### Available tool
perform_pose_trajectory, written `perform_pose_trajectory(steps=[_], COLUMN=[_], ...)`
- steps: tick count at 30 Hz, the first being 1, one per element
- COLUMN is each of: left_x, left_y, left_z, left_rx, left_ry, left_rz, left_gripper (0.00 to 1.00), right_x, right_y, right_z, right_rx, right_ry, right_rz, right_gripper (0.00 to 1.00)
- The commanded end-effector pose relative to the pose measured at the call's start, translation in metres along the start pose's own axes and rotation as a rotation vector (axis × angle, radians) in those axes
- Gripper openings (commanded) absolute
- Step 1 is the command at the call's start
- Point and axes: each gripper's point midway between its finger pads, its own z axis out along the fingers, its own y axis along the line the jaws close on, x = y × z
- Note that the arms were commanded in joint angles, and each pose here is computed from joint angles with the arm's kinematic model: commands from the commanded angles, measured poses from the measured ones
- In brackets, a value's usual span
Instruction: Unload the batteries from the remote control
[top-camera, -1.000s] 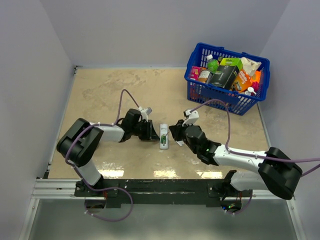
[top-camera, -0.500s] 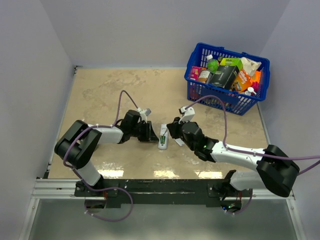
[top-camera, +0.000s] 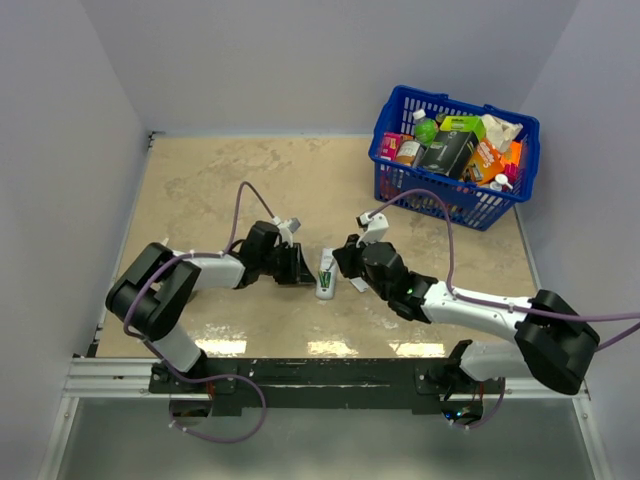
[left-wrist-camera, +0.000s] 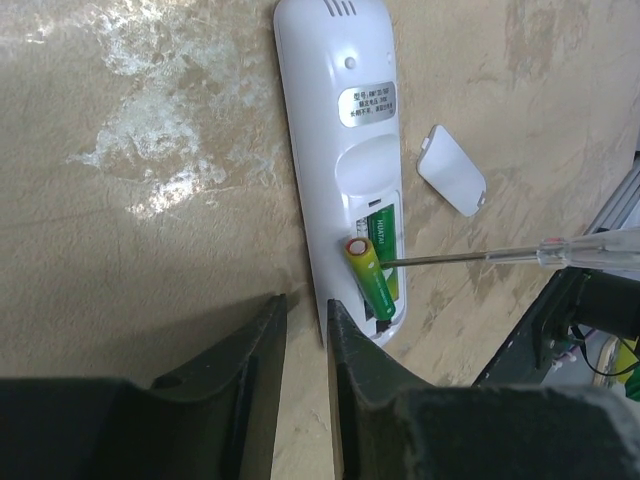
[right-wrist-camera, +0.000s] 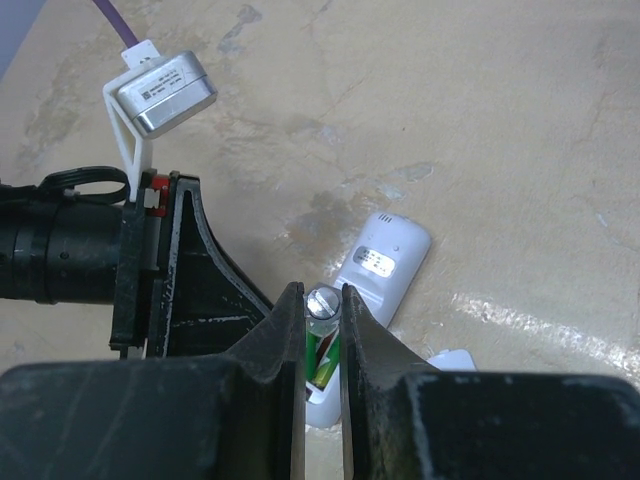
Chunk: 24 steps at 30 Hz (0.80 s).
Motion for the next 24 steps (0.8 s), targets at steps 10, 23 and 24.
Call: perform_pose_trajectory(steps=[10, 23, 24], left_x=[0.023, 0.018, 0.018], left_y=[0.028, 0.028, 0.026], left_z=[-0.007, -0.016, -0.017], left_rx=[-0.115, -0.148, -0.141], left_ry=[0.045, 0.008, 0.008], left_rz=[0.002, 0.007, 0.010], left_gripper=[0.29, 0.30, 0.30], right_x=[-0.027, -0.018, -0.018], right_y=[0.022, 0.008, 0.007], right_z=[-0.010, -0.009, -0.010], right_rx=[-0.071, -0.016, -0.012], right_ry=[-0.034, -0.018, -0.021], right_rz=[0.077, 0.040, 0.035], right_gripper=[0.00, 0.00, 0.00])
